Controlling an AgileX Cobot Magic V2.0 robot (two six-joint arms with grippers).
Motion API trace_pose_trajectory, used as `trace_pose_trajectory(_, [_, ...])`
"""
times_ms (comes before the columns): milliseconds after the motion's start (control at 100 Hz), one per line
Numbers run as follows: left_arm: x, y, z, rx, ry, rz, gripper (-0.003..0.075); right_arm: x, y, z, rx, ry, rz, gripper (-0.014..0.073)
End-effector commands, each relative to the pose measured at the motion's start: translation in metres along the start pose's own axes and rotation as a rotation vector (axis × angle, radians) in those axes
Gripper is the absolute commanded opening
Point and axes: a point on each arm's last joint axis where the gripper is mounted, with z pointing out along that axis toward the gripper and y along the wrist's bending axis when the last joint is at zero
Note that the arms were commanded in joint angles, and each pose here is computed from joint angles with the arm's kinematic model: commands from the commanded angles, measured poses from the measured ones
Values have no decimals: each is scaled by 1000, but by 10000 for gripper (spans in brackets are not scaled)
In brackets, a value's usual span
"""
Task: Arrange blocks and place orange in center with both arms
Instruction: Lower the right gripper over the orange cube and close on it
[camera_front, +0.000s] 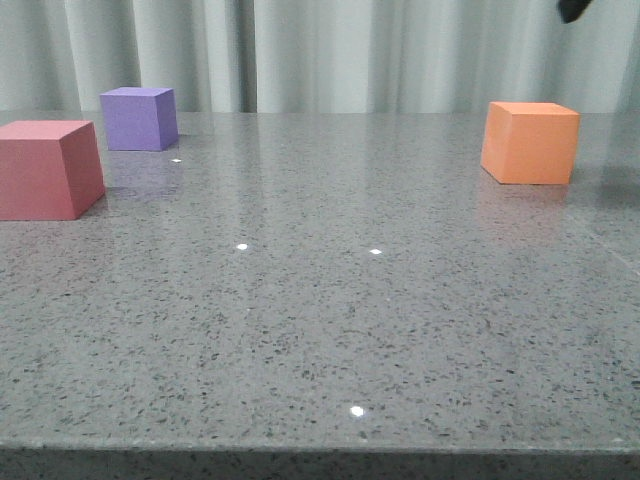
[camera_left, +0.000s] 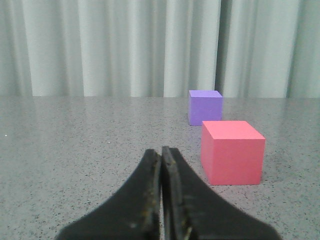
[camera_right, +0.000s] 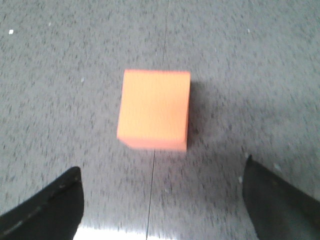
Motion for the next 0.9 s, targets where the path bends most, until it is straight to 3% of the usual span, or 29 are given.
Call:
trace_pose_trajectory(0, [5, 0, -2, 10, -75, -1, -20, -27, 4, -5, -15, -113, -10, 635])
trace_pose_trajectory(240, [5, 0, -2, 10, -75, -1, -20, -44, 5, 39, -13, -59, -3, 635])
trace_pose_trajectory(640, [5, 0, -2, 10, -75, -1, -20, -32, 2, 91, -7, 55, 14, 625])
trace_pose_trajectory(890, [5, 0, -2, 10, -75, -1, -20, -31, 4, 89, -26, 92, 36, 375])
